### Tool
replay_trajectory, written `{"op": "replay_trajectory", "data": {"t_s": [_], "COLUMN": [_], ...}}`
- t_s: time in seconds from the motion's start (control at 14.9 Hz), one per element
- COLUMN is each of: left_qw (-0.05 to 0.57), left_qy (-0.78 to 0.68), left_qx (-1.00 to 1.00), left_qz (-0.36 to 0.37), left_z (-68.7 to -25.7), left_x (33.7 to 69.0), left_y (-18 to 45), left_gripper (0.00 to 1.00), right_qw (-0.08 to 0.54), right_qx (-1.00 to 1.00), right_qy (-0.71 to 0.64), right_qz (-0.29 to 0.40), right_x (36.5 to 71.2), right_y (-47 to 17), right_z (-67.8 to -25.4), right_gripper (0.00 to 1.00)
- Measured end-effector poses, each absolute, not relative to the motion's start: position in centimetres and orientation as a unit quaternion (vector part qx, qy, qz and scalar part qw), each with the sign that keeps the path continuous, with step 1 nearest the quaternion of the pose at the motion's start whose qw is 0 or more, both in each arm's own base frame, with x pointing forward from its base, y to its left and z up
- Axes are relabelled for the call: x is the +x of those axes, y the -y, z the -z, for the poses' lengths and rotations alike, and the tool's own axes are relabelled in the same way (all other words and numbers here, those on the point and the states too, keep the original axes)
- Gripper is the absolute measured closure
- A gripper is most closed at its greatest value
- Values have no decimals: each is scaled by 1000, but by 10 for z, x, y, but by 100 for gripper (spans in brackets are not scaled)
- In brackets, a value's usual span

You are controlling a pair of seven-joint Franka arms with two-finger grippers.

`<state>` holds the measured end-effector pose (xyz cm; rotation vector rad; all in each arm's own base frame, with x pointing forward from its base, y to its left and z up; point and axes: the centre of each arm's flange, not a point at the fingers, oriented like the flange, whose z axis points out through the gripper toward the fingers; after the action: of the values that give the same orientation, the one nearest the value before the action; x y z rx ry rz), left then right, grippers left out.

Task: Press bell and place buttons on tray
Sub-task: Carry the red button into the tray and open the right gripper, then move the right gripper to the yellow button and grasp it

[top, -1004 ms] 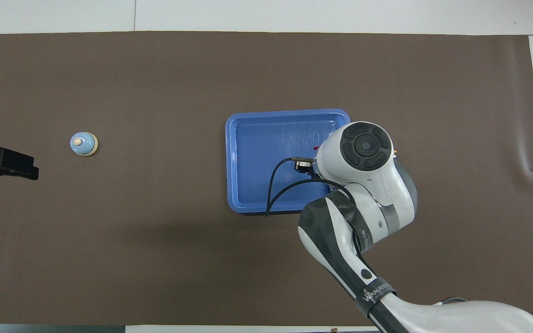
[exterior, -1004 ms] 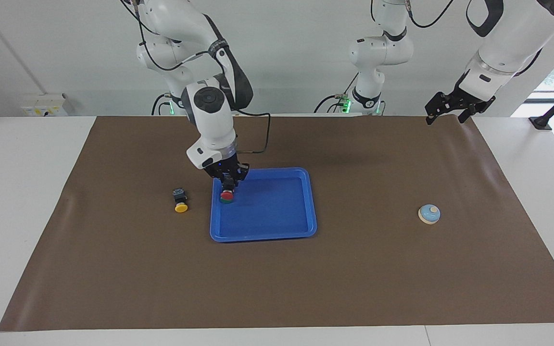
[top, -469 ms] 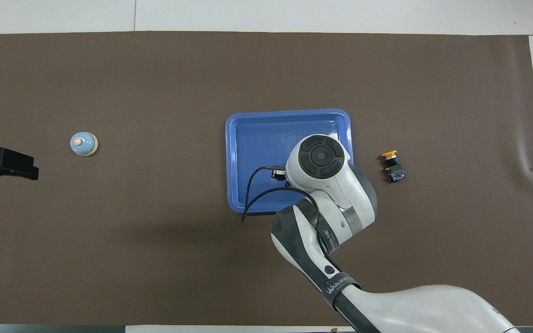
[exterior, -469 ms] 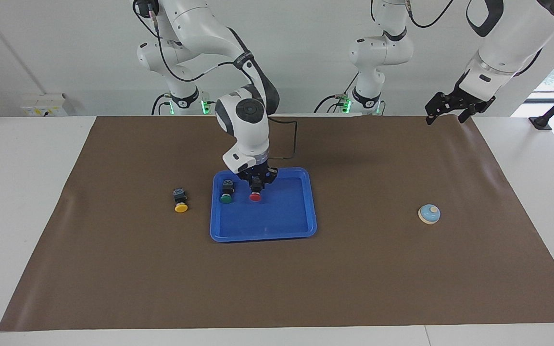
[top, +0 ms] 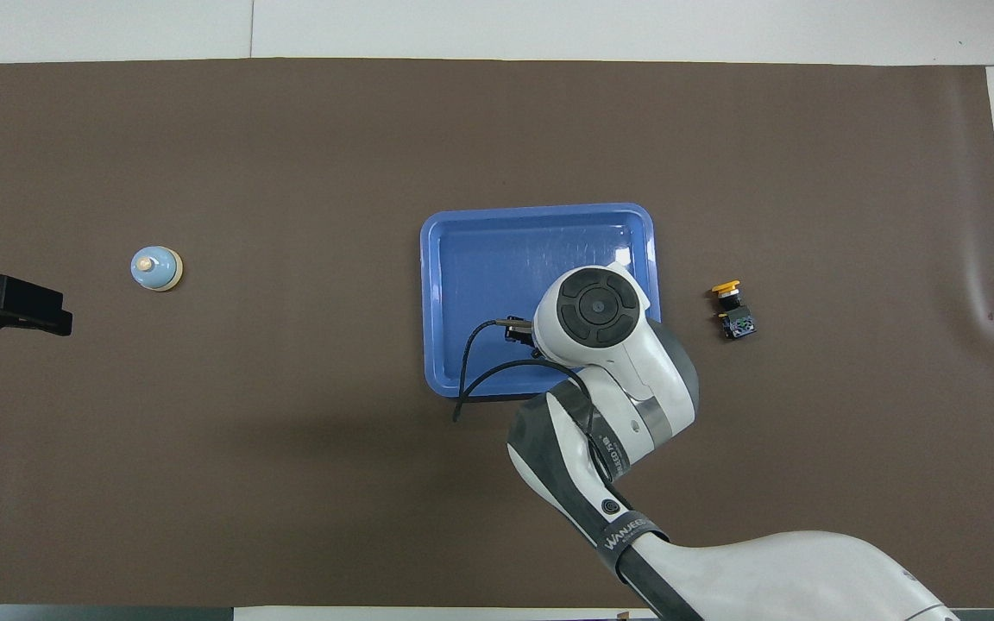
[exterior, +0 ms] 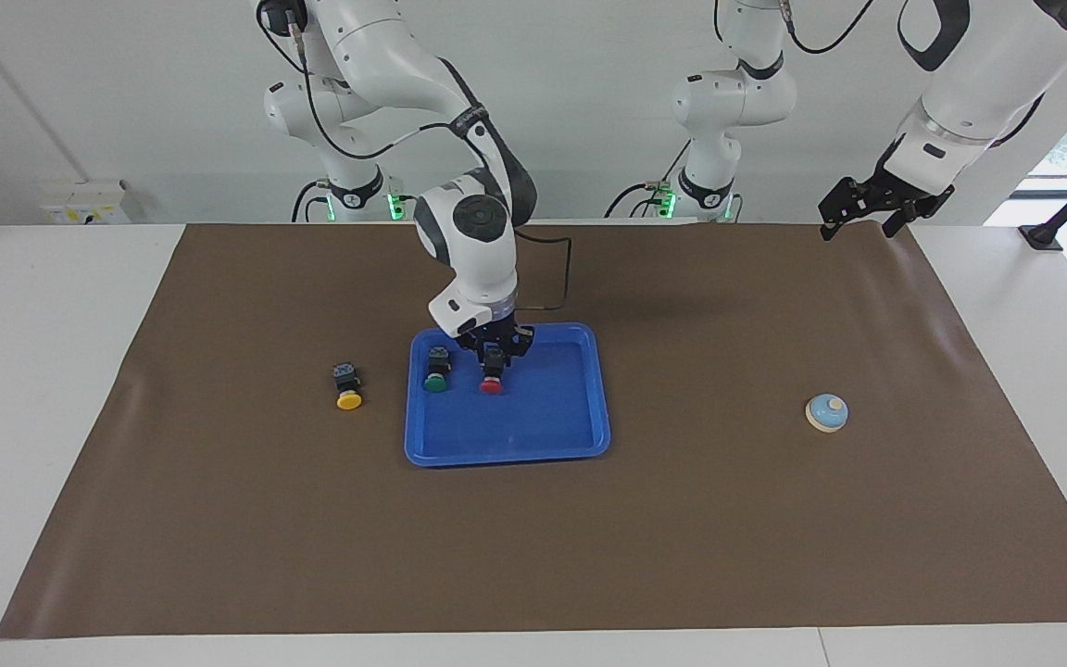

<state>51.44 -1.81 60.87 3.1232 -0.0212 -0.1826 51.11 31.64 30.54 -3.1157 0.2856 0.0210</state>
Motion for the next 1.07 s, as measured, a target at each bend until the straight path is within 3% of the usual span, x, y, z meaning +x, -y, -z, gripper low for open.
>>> {"op": "replay_trajectory", "data": {"t_s": [0.13,0.47,0.74,1.07], "left_qw": [7,7,7,7], "left_qy": [7,7,7,7], "left_qx": [998,998,998,998], "left_qz": [58,58,58,58], "left_z": [-609,-609,-609,-609], "left_x": [514,514,514,514], "left_y": [18,18,18,18], "left_gripper": [0,0,0,0], "right_qw": [6,-4,6,4], "right_qx": [-996,-995,-999,-998], "right_qy": [-92,-94,-49,63], "right_qz": [-7,-19,-7,-24], "right_x": [511,537,579,591], "right_y": [-316,-285,-188,-105], "right_z": [-305,-337,-393,-393], "right_gripper": [0,0,0,0]}}
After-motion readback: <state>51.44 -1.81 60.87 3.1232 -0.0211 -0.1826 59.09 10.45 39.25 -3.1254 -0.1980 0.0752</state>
